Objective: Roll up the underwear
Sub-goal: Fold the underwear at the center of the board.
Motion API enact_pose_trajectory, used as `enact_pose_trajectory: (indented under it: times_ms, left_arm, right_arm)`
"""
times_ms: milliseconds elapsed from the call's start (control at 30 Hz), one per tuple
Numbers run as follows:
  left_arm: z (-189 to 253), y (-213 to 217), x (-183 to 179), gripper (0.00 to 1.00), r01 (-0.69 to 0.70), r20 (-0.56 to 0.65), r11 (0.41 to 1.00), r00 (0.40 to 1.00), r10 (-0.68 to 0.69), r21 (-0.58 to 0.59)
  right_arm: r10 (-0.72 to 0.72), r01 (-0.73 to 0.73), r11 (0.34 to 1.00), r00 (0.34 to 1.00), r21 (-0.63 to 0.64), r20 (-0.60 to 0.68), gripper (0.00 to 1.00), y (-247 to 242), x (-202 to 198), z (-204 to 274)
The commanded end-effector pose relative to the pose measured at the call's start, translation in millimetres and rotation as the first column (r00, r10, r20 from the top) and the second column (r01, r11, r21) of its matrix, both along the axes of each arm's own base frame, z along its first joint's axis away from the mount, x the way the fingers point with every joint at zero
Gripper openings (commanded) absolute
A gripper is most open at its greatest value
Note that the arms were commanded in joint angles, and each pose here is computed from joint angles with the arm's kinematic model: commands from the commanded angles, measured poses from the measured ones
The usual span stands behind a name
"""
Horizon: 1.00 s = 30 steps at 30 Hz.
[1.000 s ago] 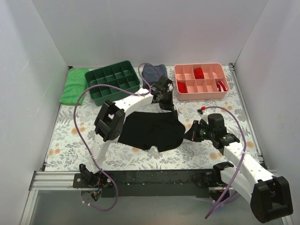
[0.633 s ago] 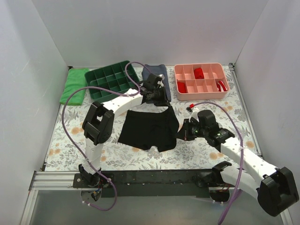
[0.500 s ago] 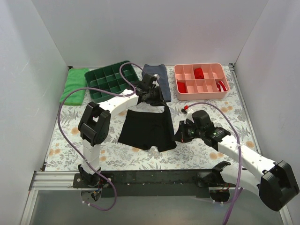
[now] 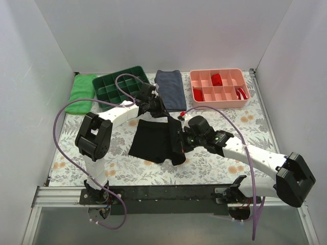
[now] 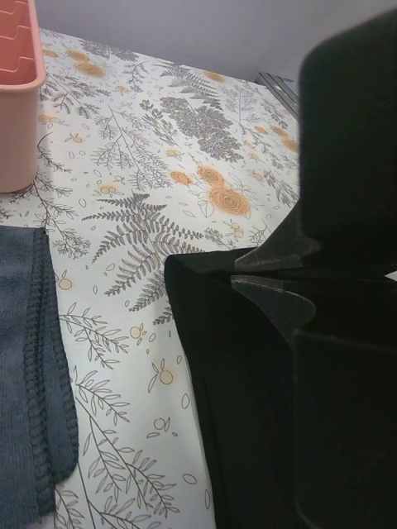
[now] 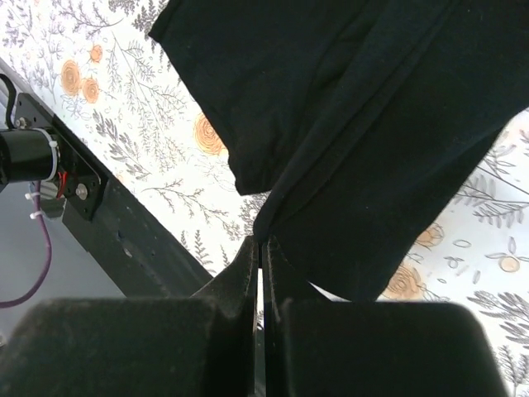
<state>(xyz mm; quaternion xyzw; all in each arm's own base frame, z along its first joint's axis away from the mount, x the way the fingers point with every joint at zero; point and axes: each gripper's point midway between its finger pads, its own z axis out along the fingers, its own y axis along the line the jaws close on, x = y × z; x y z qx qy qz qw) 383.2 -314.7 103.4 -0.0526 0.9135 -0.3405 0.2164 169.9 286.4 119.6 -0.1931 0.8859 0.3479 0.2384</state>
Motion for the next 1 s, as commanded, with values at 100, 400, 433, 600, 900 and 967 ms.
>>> enact_pose_trajectory:
  times_ms: [100,400,433,600,900,967]
  left_arm:
    - [50,23,6,0.0,-0.008,0.118,0.997,0.993,0.018,-0.077]
    - [45,60,2,0.0,-0.047,0.118,0.995,0.991,0.058,-0.089]
    - [43,62,1,0.0,-0.042,0.113,0.995,0.992,0.052,-0.092]
    - [40,76,1,0.0,-0.058,0.104,0.993,0.992,0.069,-0.1]
    - [35,101,6,0.0,-0.085,0.098,0.991,0.991,0.095,-0.102]
    - [31,106,6,0.0,-0.089,0.091,0.991,0.991,0.098,-0.1]
  right_arm:
    - [-0.006,0.005,0.999,0.999,0.038,0.044,0.01,42,13,24]
    - [0.029,-0.031,0.999,0.999,0.038,0.038,0.01,84,13,25]
    - [0.031,-0.032,0.999,0.999,0.026,0.031,0.01,88,13,20]
    - [0.06,-0.06,0.998,0.997,0.011,0.04,0.01,108,15,23]
    - [0.099,-0.099,0.995,0.994,-0.003,0.04,0.01,133,16,22]
    - [0.104,-0.103,0.995,0.994,-0.015,0.028,0.01,138,18,16]
